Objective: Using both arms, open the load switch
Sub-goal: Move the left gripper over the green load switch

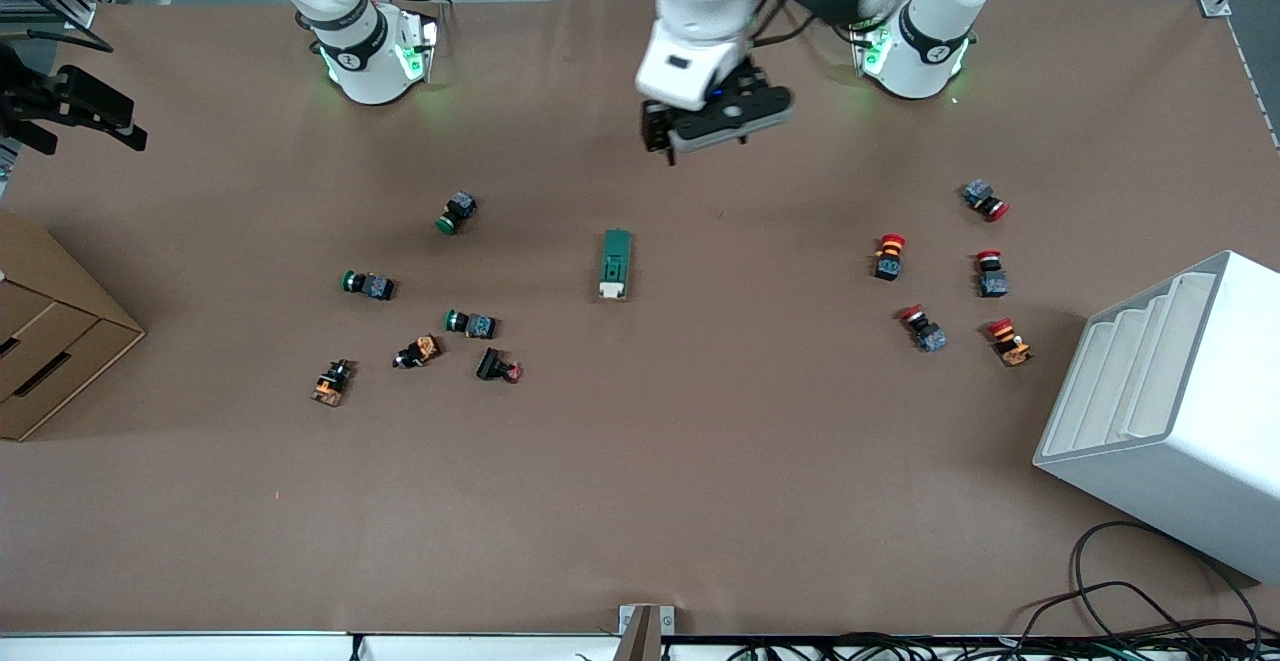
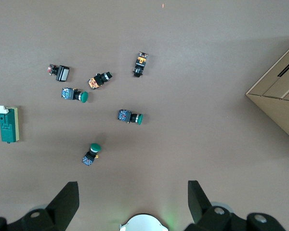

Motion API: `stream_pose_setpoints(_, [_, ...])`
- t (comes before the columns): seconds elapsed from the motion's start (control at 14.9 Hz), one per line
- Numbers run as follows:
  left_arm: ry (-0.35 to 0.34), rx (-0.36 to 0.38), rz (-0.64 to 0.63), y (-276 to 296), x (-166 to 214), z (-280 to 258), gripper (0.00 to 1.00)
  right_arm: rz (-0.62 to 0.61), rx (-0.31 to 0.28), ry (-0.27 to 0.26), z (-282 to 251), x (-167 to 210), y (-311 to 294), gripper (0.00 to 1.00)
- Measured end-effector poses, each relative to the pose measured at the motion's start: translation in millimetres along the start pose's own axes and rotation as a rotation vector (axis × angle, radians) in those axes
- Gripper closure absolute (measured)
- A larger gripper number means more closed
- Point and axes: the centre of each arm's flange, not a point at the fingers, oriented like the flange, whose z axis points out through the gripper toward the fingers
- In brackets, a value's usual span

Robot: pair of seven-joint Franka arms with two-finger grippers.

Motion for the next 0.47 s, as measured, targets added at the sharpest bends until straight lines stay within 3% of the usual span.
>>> stream_pose_setpoints(0.47, [0.201,0.013,-0.095,75.5,-129.1,152.4,0.0,0.0,0.0,-0.003,0.8,-0.1,-0.3,0.0])
